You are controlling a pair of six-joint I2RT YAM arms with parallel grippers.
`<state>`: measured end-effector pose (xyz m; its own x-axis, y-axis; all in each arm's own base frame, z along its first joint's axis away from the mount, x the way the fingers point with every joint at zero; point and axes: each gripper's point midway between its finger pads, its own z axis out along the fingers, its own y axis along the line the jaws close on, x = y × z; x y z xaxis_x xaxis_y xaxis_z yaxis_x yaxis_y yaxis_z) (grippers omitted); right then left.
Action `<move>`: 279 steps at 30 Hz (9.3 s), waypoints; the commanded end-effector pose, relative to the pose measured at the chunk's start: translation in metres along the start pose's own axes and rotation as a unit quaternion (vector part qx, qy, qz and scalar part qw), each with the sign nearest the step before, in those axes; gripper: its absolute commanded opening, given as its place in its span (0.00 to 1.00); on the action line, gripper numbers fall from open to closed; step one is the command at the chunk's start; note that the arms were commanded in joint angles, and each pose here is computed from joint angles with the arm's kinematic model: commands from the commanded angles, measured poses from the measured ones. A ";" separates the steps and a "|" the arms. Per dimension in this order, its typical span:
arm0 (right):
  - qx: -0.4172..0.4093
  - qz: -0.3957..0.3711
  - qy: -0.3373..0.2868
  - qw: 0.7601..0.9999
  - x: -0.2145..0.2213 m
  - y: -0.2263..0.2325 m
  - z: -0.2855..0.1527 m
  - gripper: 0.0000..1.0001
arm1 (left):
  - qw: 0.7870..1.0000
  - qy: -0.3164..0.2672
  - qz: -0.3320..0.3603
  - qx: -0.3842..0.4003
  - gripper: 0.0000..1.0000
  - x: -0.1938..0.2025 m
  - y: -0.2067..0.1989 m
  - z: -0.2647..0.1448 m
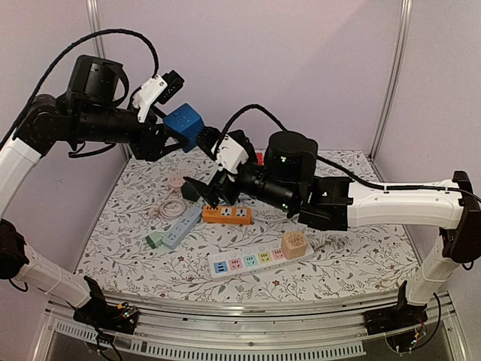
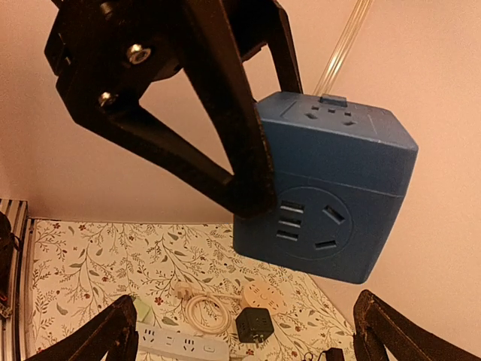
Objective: Insert the plug
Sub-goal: Adjust the plug, then insert the plug into the socket.
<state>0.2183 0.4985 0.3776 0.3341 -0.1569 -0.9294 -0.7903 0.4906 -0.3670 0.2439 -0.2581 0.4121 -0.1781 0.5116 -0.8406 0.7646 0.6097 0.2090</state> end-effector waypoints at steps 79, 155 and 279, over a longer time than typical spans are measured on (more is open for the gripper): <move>-0.278 0.073 -0.084 0.954 -0.073 0.035 -0.067 0.00 | 0.925 -0.203 0.173 0.271 0.46 -0.042 -0.121 -0.063; -0.311 0.087 0.000 0.946 -0.083 0.031 -0.078 0.00 | 0.948 -0.160 0.133 0.242 0.57 -0.022 -0.114 -0.050; 0.259 0.284 0.592 0.708 0.283 0.025 -0.141 0.00 | 0.915 -0.079 -0.269 -0.290 0.98 0.277 0.082 -0.043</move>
<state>0.2106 0.3555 0.0826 -0.8973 -0.2681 -0.3507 -0.2481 0.9634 -0.1018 0.2294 -0.0411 0.2202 -0.3066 -0.0100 -0.9518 0.1307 0.9900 -0.0526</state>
